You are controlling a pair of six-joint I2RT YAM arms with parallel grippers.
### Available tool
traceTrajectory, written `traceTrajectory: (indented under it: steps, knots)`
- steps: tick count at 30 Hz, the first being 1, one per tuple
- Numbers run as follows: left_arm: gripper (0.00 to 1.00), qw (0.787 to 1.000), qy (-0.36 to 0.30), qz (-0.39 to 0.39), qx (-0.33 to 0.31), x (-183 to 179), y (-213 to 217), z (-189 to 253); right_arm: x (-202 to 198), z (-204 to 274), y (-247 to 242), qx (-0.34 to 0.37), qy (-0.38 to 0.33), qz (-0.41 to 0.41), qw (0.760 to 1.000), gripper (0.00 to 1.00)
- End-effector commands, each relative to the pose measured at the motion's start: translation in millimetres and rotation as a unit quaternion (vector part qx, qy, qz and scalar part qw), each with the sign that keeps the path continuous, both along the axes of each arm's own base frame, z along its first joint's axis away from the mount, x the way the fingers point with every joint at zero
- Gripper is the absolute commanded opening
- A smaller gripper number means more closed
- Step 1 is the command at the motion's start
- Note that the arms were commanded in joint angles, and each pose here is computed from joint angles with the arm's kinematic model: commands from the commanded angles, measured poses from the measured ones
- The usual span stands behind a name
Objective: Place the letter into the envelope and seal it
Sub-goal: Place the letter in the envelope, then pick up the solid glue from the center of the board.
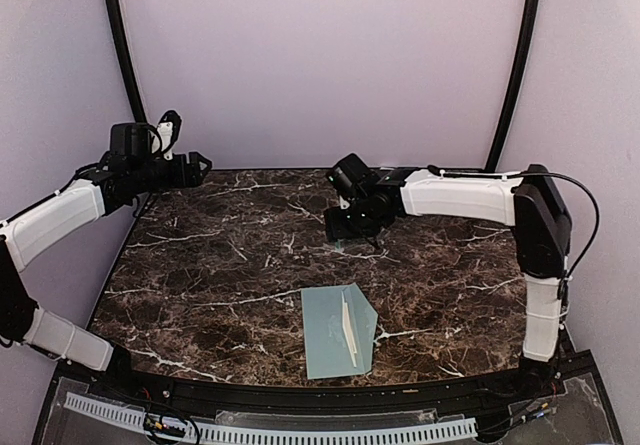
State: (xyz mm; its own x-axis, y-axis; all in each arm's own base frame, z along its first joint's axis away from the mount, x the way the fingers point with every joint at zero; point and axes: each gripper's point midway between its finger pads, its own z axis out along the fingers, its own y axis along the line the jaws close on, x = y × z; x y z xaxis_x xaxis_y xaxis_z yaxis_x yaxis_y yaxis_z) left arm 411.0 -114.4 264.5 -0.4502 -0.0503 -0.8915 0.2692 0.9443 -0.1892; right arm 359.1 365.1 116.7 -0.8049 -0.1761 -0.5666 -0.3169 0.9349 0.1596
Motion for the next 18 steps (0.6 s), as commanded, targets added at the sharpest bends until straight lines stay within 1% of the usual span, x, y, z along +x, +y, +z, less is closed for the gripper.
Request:
traceTrajectory:
  steps: [1, 4, 9, 13, 16, 18]
  knots:
    - [0.84, 1.000, -0.009, -0.001, 0.014, -6, 5, 8, 27, -3, -7, -0.039, -0.026, -0.040, 0.998, 0.63]
    - [0.84, 1.000, -0.008, -0.005, 0.011, -7, 3, 9, 36, -9, -5, -0.037, -0.026, -0.050, 0.998, 0.62]
    - [0.84, 1.000, -0.010, -0.004, 0.010, -8, 4, 10, 47, -21, 2, -0.029, -0.014, -0.048, 0.998, 0.48]
    - [0.84, 1.000, -0.008, -0.008, 0.007, -8, 2, 10, 49, -28, 7, -0.029, -0.008, -0.039, 0.999, 0.43]
    - [0.84, 1.000, -0.008, -0.007, 0.006, -8, 2, 10, 51, -32, 8, -0.032, -0.007, -0.038, 0.999, 0.42]
    - [0.84, 1.000, -0.007, -0.007, 0.006, -8, 2, 10, 52, -34, 9, -0.035, -0.007, -0.037, 0.999, 0.40]
